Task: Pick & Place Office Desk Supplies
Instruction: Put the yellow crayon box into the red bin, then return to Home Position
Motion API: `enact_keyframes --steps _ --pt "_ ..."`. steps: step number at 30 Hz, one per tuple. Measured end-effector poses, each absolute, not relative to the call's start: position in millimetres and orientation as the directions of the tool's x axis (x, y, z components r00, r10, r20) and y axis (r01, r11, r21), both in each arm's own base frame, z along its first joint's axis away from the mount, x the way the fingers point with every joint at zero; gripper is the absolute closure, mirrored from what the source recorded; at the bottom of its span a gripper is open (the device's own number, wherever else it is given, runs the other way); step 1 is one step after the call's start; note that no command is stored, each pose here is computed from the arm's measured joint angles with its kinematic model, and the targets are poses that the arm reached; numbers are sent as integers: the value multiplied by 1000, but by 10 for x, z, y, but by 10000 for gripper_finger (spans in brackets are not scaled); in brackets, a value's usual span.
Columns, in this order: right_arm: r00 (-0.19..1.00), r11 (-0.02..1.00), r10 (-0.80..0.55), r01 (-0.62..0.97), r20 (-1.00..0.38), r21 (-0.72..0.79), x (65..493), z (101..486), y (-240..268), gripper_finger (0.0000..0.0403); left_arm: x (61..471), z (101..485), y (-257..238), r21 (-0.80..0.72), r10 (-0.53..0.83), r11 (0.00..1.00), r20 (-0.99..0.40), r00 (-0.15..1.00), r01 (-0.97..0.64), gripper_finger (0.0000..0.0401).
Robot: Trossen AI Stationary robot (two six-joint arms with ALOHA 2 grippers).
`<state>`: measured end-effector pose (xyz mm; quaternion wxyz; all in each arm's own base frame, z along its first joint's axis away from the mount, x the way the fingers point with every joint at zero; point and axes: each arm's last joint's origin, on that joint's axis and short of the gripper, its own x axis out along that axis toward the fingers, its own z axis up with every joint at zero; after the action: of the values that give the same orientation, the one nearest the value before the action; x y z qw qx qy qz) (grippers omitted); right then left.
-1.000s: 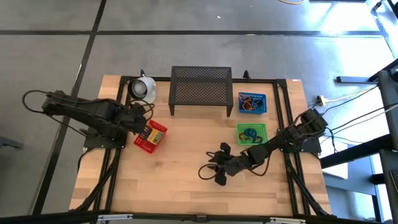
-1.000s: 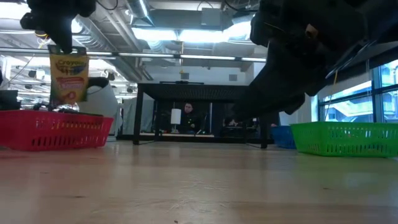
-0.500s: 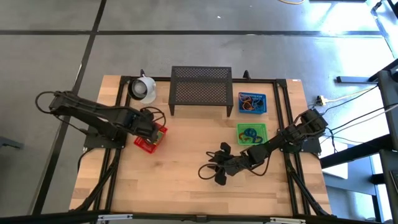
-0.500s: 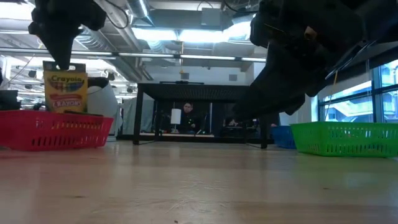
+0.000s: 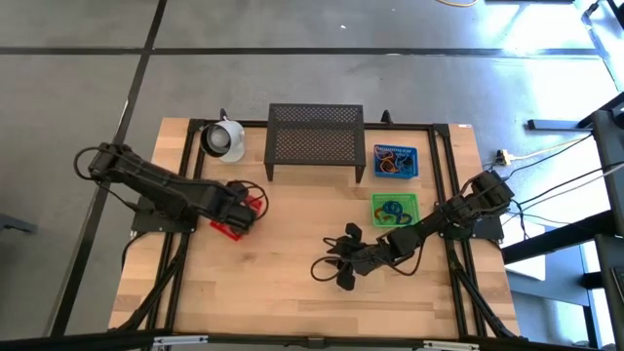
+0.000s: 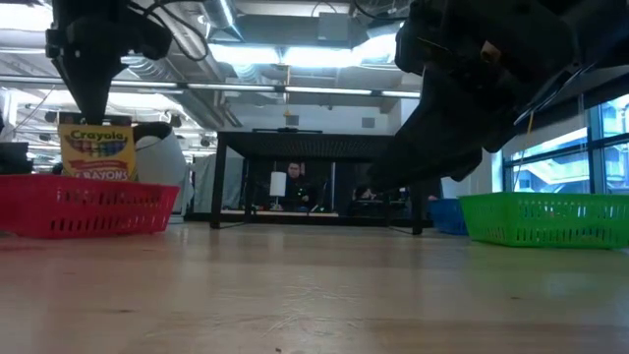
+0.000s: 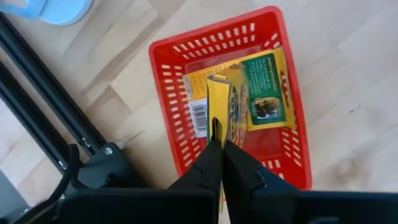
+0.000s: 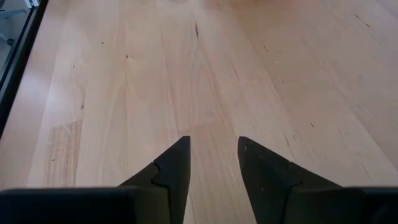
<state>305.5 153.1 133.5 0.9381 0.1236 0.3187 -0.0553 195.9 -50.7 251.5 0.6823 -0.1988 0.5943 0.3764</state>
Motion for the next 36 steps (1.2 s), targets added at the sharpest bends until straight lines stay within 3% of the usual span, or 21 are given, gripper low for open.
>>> enact_keyframes --steps 11,22,36 --pt "791 963 -24 183 -612 199 3055 1336 1531 266 1779 2690 -456 163 323 574 -945 39 -802 399" --pt "788 957 -18 192 -615 219 3054 1334 1533 266 2038 2403 -620 179 345 604 -937 52 -777 392" --pt "787 957 -16 191 -617 219 3050 1346 1530 266 2075 2591 -674 67 297 629 -941 160 -775 230"
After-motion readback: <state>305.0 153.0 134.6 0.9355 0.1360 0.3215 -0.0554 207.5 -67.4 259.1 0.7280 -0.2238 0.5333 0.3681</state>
